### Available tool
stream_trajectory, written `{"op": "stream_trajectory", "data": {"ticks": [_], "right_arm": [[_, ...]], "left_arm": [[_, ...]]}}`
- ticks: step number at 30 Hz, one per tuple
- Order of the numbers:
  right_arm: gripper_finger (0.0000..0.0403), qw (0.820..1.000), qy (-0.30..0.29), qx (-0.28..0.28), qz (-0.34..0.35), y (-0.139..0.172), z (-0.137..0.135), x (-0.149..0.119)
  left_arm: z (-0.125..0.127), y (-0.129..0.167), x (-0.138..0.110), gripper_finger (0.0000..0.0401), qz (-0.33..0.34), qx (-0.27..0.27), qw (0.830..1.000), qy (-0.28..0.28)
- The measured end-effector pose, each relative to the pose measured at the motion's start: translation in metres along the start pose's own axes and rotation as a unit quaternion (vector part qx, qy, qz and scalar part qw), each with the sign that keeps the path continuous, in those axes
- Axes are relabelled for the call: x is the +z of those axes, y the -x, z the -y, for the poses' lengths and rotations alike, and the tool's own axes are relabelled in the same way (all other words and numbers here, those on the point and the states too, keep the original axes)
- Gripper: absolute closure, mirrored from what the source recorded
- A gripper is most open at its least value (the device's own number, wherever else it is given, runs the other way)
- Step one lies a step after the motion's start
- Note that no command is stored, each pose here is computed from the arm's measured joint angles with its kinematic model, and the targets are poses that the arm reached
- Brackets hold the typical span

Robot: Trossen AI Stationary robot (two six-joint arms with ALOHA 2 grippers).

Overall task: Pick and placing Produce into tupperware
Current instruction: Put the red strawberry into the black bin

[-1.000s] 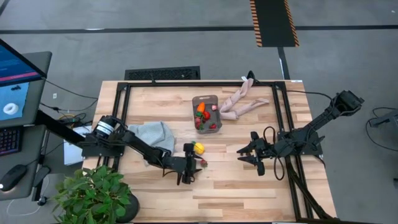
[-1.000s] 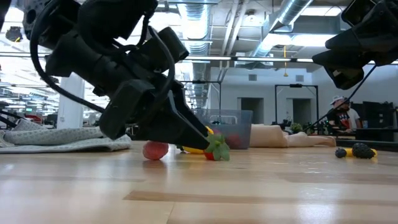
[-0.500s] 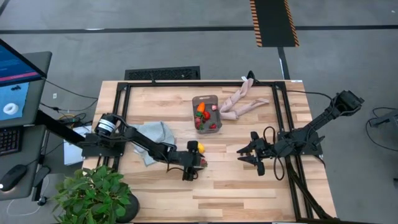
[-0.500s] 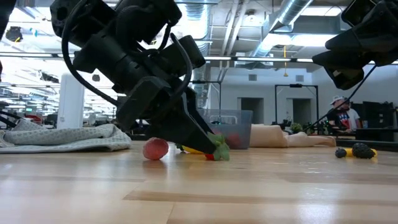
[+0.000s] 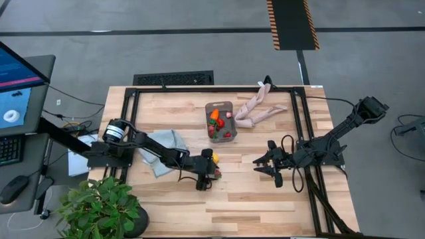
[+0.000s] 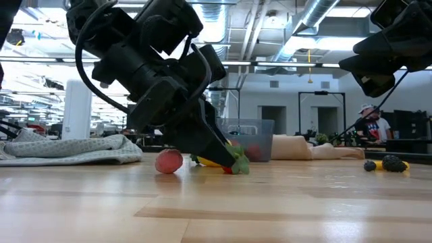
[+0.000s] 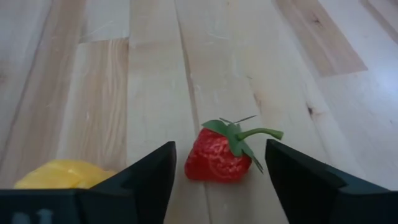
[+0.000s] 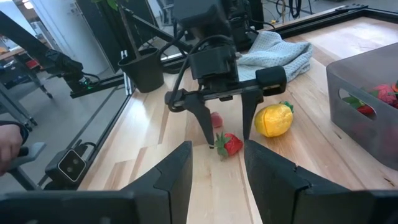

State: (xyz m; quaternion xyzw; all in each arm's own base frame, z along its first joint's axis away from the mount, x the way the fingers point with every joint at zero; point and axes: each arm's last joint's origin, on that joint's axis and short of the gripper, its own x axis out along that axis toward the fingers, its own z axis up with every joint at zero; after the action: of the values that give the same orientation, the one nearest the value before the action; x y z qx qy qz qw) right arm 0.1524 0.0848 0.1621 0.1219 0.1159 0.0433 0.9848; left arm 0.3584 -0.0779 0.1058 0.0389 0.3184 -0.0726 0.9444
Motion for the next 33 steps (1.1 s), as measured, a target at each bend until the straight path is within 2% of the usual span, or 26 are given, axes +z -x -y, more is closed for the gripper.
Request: {"op": "stream_trajectory", "data": {"ticks": [10, 24, 27, 30, 33], "right_arm": [[0.0235, 1.0, 0.0, 0.0, 0.0, 0.0, 0.0, 0.0], [0.0235, 1.0, 0.0, -0.01, 0.004, 0.0, 0.001, 0.0], [0.0235, 1.0, 0.0, -0.01, 0.004, 0.0, 0.001, 0.0], [0.0235, 1.0, -0.002, -0.01, 0.003, 0.0, 0.001, 0.0], [0.0235, 1.0, -0.007, -0.01, 0.003, 0.0, 0.001, 0.0]], "left_arm": [[0.0, 0.0, 0.004, 0.0263, 0.021, -0.002, 1.0, -0.002], [-0.01, 0.0, 0.006, 0.0368, 0.032, -0.013, 0.999, 0.01], [-0.011, 0.0, 0.007, 0.0393, 0.036, 0.0, 0.999, 0.01], [-0.013, 0.0, 0.01, 0.0396, 0.053, 0.024, 0.998, 0.026], [-0.013, 0.0, 0.012, 0.0381, 0.063, 0.024, 0.997, 0.028]]}}
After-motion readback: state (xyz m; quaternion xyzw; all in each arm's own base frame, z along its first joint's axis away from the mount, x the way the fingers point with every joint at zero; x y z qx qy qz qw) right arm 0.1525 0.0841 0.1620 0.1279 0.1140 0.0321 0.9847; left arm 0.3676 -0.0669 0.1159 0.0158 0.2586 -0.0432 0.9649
